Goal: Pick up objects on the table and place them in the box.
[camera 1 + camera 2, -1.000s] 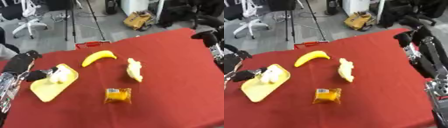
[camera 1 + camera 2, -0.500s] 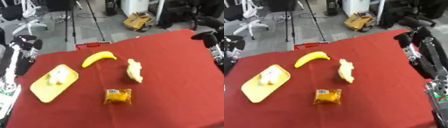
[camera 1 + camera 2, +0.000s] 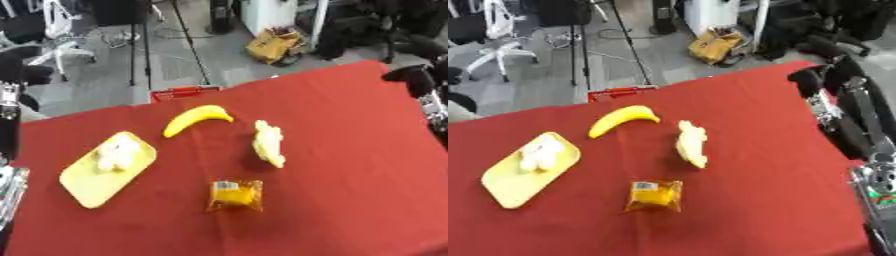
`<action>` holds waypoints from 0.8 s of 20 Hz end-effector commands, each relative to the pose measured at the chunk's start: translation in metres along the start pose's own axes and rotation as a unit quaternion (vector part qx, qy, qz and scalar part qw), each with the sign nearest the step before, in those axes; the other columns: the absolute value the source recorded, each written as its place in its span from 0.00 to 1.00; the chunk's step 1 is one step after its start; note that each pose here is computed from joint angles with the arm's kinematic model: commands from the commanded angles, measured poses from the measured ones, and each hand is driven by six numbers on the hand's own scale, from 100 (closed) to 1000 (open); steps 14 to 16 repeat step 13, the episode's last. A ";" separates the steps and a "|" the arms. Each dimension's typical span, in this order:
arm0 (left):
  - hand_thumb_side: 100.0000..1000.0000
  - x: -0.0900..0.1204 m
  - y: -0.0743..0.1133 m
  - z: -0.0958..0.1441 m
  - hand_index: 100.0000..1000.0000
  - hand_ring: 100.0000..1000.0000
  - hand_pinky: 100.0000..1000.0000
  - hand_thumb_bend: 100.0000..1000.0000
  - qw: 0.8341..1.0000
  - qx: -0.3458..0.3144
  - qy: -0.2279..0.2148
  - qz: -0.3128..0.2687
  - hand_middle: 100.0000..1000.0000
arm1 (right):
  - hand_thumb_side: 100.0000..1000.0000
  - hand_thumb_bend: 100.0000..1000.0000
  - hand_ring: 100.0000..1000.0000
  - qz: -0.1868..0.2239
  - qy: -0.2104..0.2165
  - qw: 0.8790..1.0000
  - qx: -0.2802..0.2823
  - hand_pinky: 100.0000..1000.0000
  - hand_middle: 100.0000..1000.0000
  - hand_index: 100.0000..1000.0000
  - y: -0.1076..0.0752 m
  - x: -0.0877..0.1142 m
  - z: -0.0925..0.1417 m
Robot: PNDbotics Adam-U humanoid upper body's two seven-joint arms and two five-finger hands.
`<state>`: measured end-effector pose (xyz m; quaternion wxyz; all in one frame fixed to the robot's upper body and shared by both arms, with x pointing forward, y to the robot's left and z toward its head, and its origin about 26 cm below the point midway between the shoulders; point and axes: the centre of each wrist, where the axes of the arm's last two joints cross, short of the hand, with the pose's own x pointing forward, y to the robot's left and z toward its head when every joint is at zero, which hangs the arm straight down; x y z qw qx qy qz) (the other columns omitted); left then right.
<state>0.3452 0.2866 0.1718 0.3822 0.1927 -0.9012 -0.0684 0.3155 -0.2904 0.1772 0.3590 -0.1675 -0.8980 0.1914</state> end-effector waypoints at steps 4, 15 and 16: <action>1.00 0.011 0.007 -0.006 0.77 0.63 0.63 0.62 1.000 0.017 -0.020 0.002 0.73 | 0.81 0.39 0.62 0.008 -0.013 1.000 -0.004 0.72 0.83 0.94 -0.005 0.005 -0.005; 1.00 0.008 0.007 -0.003 0.77 0.62 0.63 0.62 1.000 0.025 -0.013 0.007 0.73 | 0.81 0.39 0.62 0.008 -0.013 1.000 -0.003 0.72 0.83 0.94 -0.005 0.005 -0.005; 1.00 0.008 0.007 -0.003 0.77 0.62 0.63 0.62 1.000 0.025 -0.013 0.007 0.73 | 0.81 0.39 0.62 0.008 -0.013 1.000 -0.003 0.72 0.83 0.94 -0.005 0.005 -0.005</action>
